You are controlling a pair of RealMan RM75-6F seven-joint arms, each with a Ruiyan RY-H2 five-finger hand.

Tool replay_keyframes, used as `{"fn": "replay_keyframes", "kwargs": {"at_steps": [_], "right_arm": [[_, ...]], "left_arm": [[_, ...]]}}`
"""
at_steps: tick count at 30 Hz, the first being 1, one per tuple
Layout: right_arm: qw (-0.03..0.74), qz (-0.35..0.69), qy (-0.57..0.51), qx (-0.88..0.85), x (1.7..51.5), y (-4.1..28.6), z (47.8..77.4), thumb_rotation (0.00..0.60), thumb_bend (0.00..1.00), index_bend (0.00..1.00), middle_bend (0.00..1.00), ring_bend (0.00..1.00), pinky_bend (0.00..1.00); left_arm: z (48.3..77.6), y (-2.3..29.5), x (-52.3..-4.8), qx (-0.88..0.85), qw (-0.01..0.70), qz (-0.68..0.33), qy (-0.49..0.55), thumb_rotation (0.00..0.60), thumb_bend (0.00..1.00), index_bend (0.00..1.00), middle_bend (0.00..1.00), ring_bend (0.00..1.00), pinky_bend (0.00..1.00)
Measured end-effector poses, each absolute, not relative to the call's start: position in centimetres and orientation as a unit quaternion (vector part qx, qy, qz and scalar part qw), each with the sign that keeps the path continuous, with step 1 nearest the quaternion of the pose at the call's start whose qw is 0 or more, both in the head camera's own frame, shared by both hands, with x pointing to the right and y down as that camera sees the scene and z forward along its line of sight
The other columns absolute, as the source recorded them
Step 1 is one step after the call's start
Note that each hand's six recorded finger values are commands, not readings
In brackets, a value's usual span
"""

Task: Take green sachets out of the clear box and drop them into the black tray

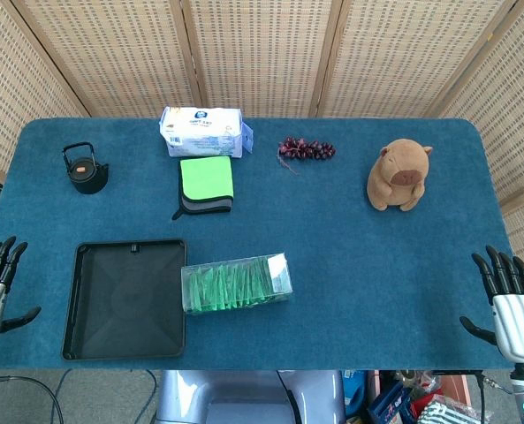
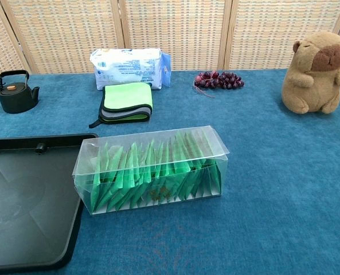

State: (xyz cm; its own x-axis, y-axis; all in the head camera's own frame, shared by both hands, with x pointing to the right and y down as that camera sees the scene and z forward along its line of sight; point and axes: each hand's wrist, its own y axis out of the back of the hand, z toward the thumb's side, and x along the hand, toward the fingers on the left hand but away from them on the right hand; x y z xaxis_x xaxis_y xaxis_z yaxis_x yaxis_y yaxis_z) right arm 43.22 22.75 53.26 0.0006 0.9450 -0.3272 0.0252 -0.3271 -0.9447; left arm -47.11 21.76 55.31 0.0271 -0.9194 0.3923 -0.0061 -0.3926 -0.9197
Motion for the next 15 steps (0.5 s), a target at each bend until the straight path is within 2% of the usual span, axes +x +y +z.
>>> {"fn": "replay_keyframes", "kwargs": {"at_steps": [15], "right_arm": [[0.407, 0.566, -0.423, -0.579, 43.3, 22.6, 53.1, 0.600, 0.00, 0.00, 0.00, 0.00, 0.00]], "left_arm": [[56.3, 21.1, -45.3, -0.638, 0.381, -0.555, 0.375, 0.600, 0.07, 0.00, 0.00, 0.00, 0.00]]}}
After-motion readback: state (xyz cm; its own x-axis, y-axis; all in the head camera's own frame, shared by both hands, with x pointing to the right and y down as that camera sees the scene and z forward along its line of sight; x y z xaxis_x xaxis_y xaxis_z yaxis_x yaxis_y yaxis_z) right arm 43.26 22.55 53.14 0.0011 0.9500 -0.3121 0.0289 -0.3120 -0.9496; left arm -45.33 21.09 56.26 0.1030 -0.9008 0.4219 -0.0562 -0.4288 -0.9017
